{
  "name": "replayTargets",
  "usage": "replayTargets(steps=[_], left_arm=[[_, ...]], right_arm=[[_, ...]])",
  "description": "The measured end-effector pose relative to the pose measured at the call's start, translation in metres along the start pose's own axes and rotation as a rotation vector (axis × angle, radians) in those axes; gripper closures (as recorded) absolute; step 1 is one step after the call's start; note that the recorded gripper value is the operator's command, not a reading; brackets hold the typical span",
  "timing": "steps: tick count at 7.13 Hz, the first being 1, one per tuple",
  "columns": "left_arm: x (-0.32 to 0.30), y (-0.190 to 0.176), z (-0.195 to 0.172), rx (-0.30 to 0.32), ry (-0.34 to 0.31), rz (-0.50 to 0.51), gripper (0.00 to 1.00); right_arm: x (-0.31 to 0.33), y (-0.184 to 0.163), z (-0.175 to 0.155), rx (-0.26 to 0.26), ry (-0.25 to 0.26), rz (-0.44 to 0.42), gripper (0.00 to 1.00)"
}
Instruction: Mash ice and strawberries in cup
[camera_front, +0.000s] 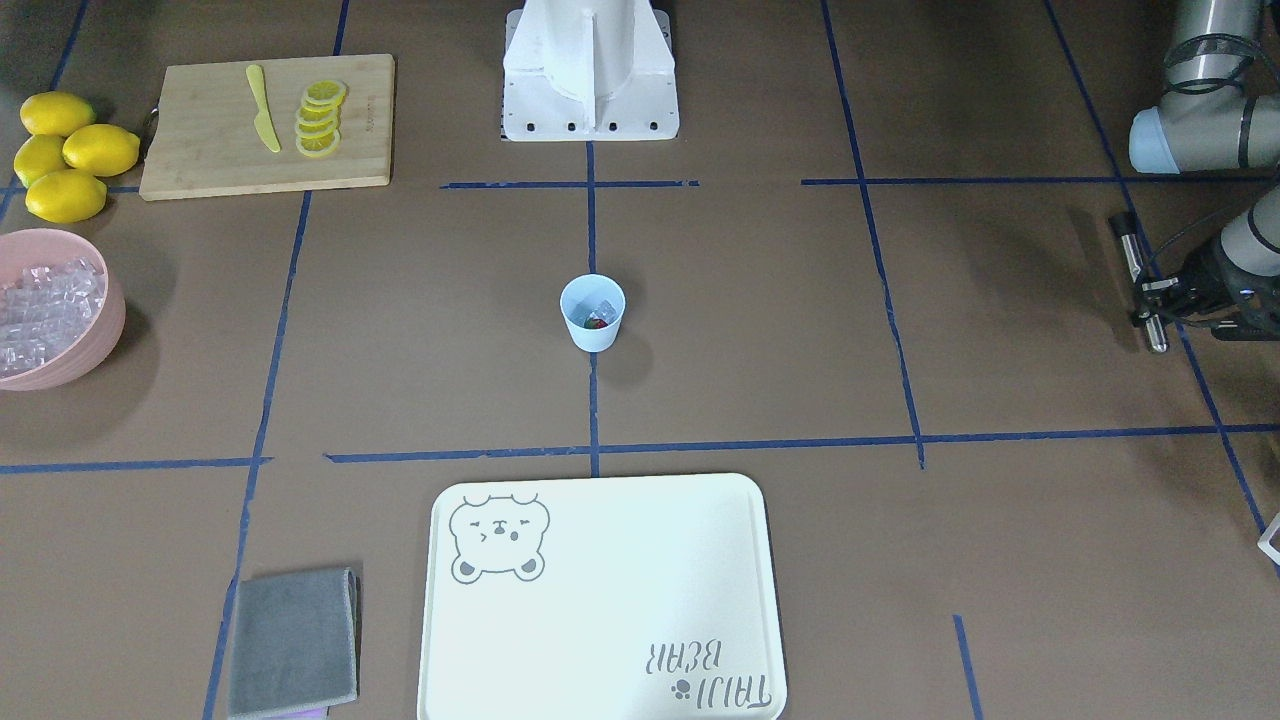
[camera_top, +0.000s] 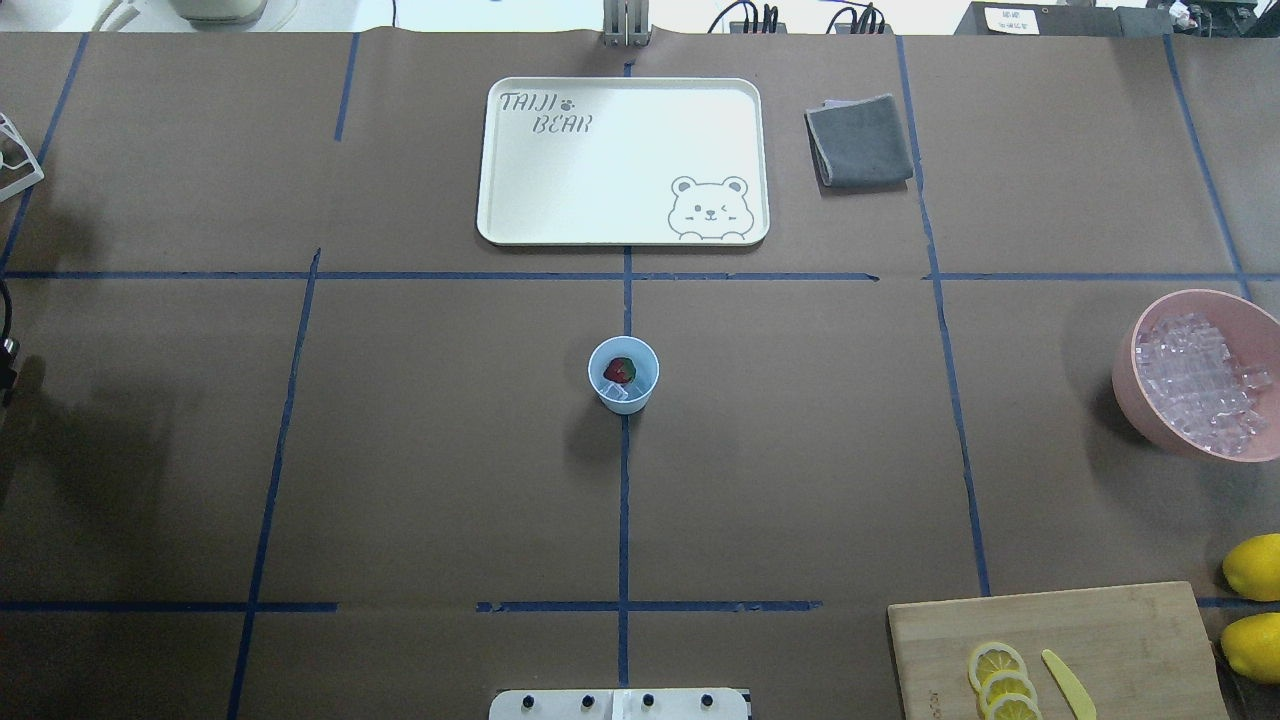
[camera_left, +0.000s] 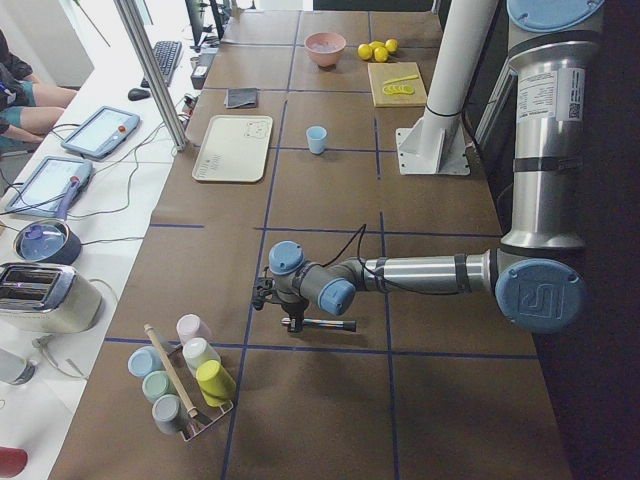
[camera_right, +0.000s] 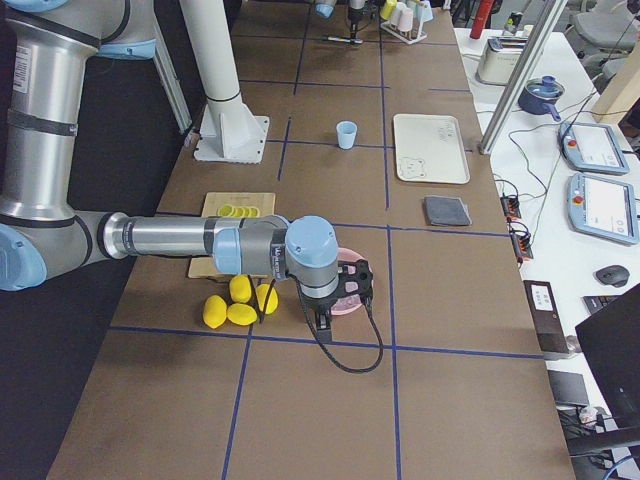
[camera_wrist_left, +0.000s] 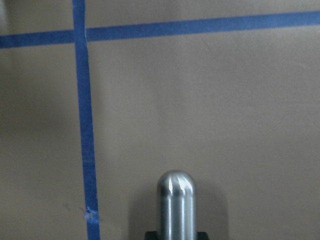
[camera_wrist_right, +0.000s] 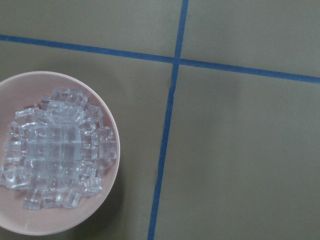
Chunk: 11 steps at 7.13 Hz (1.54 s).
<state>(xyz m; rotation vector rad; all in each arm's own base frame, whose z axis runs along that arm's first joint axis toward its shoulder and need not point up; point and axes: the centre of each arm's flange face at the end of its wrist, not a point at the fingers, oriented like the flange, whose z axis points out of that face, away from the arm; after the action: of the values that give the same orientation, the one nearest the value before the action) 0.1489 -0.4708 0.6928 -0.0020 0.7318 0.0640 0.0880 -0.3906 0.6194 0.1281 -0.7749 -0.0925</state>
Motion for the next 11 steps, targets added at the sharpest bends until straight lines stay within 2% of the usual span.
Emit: replayTargets(steps=[3, 6, 8, 9, 11], left_arm=[[0.005, -0.002, -0.004, 0.006, 0.006, 0.011, 0.00], [0.014, -0.007, -0.054, 0.069, 0.052, 0.049, 0.00], [-0.047, -0.011, -0.108, 0.068, 0.031, 0.116, 0.00], [-0.085, -0.006, -0.139, 0.047, 0.013, 0.125, 0.00], [-0.148, 0.023, -0.182, 0.030, 0.035, 0.069, 0.00]], right_arm=[[0.000, 0.000, 0.000, 0.000, 0.000, 0.001, 0.01], [-0.001, -0.001, -0.001, 0.002, 0.000, 0.000, 0.01], [-0.001, -0.001, -0.001, 0.004, 0.001, -0.002, 0.01], [-0.001, -0.001, -0.001, 0.004, 0.001, -0.003, 0.01], [-0.002, -0.001, -0.002, 0.005, 0.002, -0.004, 0.01]])
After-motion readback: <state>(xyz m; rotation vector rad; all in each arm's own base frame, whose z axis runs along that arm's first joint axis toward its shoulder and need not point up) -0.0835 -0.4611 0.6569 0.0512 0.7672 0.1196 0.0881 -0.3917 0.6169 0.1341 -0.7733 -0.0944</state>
